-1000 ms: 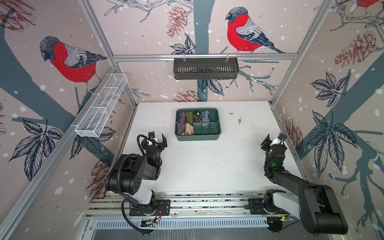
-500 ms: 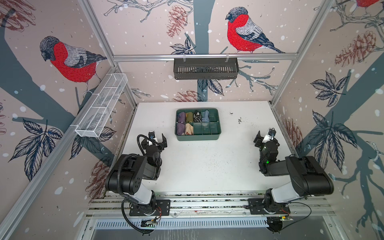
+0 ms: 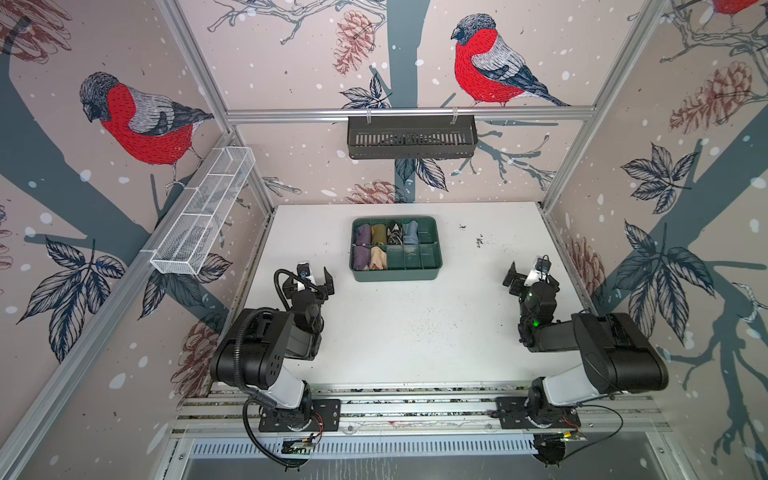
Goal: Roll the socks
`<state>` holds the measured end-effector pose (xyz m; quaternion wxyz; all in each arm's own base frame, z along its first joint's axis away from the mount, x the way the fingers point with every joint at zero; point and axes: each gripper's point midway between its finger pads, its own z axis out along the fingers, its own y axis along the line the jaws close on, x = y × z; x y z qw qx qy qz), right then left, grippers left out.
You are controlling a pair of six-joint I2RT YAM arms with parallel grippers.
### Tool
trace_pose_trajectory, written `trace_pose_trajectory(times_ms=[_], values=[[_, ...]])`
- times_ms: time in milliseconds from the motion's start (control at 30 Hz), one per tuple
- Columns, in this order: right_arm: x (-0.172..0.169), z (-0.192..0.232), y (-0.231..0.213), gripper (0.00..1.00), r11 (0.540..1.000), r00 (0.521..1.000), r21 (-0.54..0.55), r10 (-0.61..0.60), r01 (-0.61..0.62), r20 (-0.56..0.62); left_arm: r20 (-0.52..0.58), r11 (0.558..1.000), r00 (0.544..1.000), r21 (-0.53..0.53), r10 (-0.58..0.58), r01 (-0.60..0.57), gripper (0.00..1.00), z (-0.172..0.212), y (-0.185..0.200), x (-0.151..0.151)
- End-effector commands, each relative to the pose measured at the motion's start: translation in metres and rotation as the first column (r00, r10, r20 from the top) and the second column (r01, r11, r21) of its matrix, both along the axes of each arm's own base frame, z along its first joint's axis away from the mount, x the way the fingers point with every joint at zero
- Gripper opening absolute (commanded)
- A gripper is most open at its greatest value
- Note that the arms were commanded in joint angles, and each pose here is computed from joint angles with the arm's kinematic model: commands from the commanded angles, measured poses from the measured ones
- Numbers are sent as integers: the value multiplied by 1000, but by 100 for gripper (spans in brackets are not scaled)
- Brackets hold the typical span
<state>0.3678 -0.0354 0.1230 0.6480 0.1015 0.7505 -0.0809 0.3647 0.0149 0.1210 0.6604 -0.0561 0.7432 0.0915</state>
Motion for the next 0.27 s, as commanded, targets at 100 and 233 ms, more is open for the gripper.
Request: trace_pose_trajectory(times_ms=[100, 233], values=[[0, 4, 1, 100, 1000, 1000, 5, 1, -1, 17, 57, 1000, 998, -4, 4, -3, 98, 14, 1, 2], [0, 4, 1, 100, 1000, 1000, 4, 2, -2, 17, 52, 1000, 999, -10, -1, 2, 98, 14, 1, 4]])
